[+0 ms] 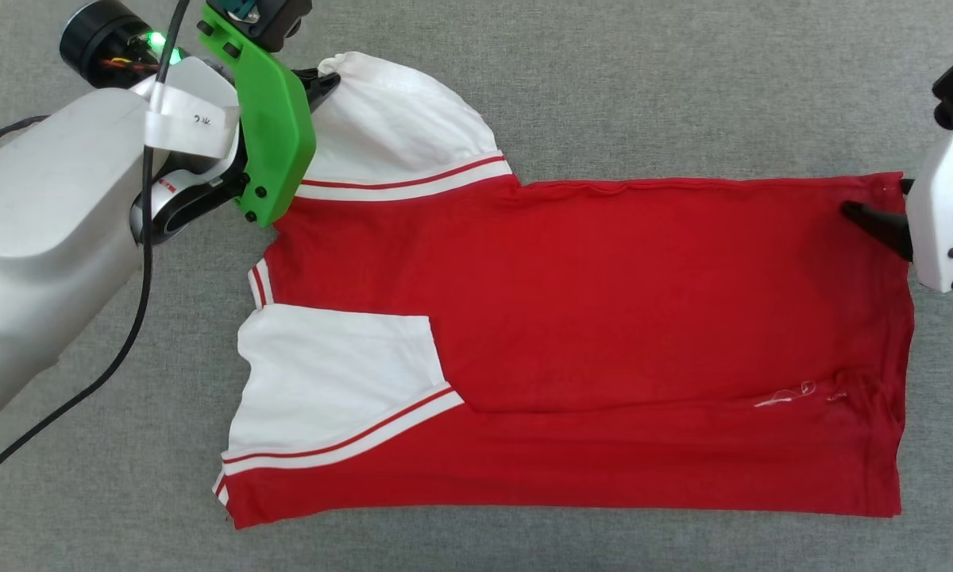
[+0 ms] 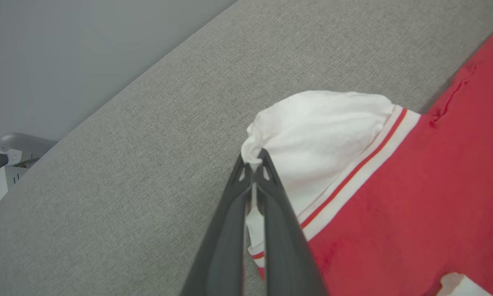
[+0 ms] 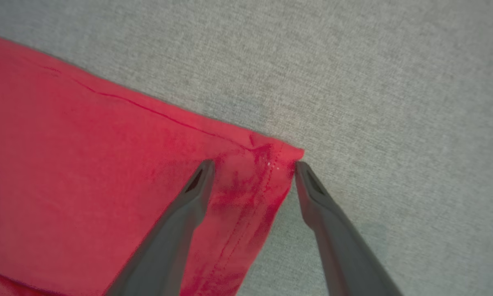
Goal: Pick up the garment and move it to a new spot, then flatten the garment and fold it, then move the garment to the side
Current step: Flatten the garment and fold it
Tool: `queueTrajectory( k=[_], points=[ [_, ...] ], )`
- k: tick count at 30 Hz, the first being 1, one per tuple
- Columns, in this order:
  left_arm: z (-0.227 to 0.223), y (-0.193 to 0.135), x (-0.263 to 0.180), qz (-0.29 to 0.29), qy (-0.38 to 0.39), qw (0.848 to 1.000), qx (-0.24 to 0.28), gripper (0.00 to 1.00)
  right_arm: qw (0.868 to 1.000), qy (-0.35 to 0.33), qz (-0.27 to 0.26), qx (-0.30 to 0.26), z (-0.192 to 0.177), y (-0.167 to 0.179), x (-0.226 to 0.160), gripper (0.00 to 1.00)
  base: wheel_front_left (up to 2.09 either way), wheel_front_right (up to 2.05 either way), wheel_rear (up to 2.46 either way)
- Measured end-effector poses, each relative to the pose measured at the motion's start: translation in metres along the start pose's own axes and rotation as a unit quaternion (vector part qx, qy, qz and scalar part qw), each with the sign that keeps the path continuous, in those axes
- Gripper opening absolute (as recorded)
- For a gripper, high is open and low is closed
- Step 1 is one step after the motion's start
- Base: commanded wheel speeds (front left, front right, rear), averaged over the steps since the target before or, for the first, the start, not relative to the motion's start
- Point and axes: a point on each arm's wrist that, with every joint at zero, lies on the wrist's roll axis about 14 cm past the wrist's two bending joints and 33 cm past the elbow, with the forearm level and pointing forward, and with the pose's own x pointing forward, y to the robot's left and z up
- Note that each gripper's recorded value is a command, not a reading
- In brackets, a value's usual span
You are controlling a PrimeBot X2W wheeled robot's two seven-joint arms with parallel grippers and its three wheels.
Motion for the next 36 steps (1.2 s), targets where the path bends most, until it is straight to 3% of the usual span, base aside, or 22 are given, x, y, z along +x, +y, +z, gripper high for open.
queueTrajectory(
  k=[8, 9, 10, 23, 36],
  points=[
    [-0.001, 0.0, -0.001, 0.0, -0.008, 1.0, -0.002, 0.0, 0.997, 0.071, 0.003, -0.009, -0.026, 0.003, 0.026, 1.0, 0.0, 0.0, 0.0],
    [0.0, 0.0, -0.001, 0.001, -0.011, 1.0, -0.001, 0.0, 0.997, 0.07, 0.003, -0.009, -0.026, 0.003, 0.026, 0.47, 0.0, 0.0, 0.0],
    [0.001, 0.0, -0.002, 0.002, -0.013, 1.0, -0.001, 0.0, 0.998, 0.065, 0.003, -0.009, -0.025, 0.004, 0.026, 0.0, 0.0, 0.0, 0.0],
    [0.017, -0.009, -0.04, 0.021, -0.057, 0.998, 0.013, 0.0, 0.995, -0.099, 0.012, -0.014, 0.014, 0.02, -0.012, 0.0, 0.0, 0.0, 0.0],
    [-0.026, -0.046, -0.089, 0.036, -0.072, 0.996, -0.029, 0.0, 0.987, -0.157, 0.029, -0.003, -0.02, 0.04, -0.052, 0.0, 0.0, 0.0, 0.0]
  ],
)
